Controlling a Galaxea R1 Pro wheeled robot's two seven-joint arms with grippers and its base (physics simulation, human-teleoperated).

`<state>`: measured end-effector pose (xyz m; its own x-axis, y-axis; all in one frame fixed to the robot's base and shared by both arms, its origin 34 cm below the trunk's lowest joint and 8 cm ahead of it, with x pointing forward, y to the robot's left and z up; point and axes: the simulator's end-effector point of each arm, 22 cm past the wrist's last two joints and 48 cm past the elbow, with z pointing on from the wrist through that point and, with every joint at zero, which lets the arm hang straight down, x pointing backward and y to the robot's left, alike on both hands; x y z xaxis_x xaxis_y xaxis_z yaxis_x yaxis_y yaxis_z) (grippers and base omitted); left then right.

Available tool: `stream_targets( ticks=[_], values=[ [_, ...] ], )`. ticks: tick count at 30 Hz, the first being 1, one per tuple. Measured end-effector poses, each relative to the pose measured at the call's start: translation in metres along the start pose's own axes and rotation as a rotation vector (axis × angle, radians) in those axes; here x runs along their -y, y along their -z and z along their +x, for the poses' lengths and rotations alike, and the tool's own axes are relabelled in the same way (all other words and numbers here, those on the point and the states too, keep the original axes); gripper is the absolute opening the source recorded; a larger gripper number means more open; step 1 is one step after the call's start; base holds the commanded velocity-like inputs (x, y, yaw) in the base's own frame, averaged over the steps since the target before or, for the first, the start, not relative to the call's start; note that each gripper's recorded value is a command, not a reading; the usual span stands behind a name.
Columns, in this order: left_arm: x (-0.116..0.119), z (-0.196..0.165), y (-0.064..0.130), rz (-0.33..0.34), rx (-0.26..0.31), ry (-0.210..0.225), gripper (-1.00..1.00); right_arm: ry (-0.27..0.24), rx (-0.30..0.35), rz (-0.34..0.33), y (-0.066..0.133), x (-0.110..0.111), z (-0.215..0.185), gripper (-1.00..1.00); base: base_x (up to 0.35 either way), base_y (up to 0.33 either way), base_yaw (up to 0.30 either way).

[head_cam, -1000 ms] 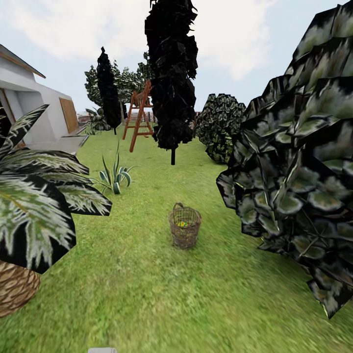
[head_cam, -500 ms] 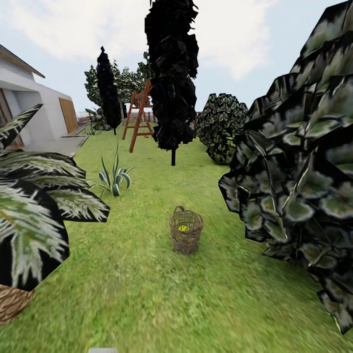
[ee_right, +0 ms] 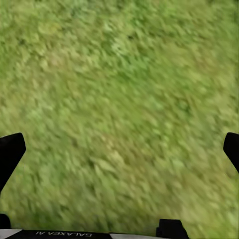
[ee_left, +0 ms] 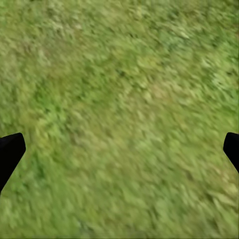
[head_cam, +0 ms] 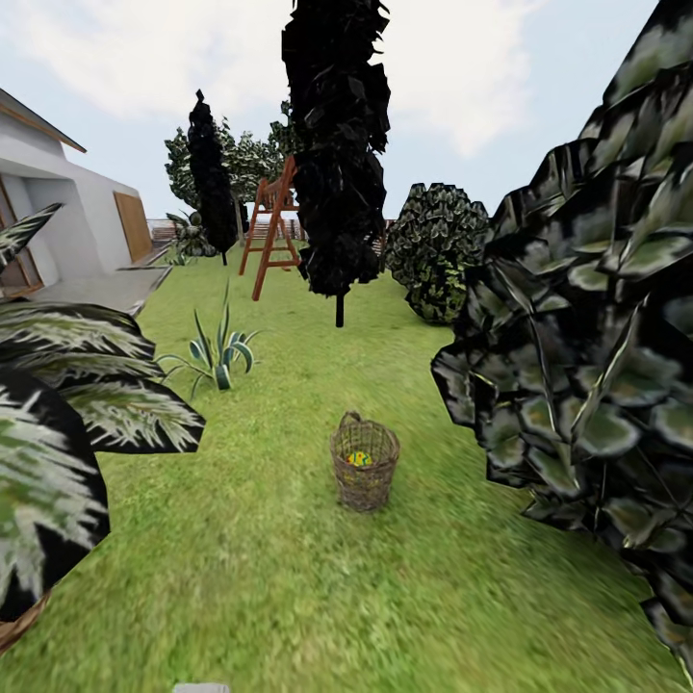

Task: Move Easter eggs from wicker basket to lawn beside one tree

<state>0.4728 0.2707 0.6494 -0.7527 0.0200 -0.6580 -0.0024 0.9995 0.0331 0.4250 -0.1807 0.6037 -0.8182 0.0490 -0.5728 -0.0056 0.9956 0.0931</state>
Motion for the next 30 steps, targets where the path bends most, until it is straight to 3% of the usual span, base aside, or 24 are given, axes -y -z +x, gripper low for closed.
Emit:
stream_targets(
  ticks=[22,30],
  values=[
    [0.0000,0.0000,0.0000,0.000,0.000,0.000,1.00,-0.003,0.000,0.001,0.0000,0.0003,0.0000,1.00,0.217,-0.114,0.036],
    [-0.0001,0.0000,0.0001,0.000,0.000,0.000,1.00,-0.002,0.000,0.000,0.0000,-0.0001,0.0000,1.00,0.224,-0.019,0.183]
  ],
)
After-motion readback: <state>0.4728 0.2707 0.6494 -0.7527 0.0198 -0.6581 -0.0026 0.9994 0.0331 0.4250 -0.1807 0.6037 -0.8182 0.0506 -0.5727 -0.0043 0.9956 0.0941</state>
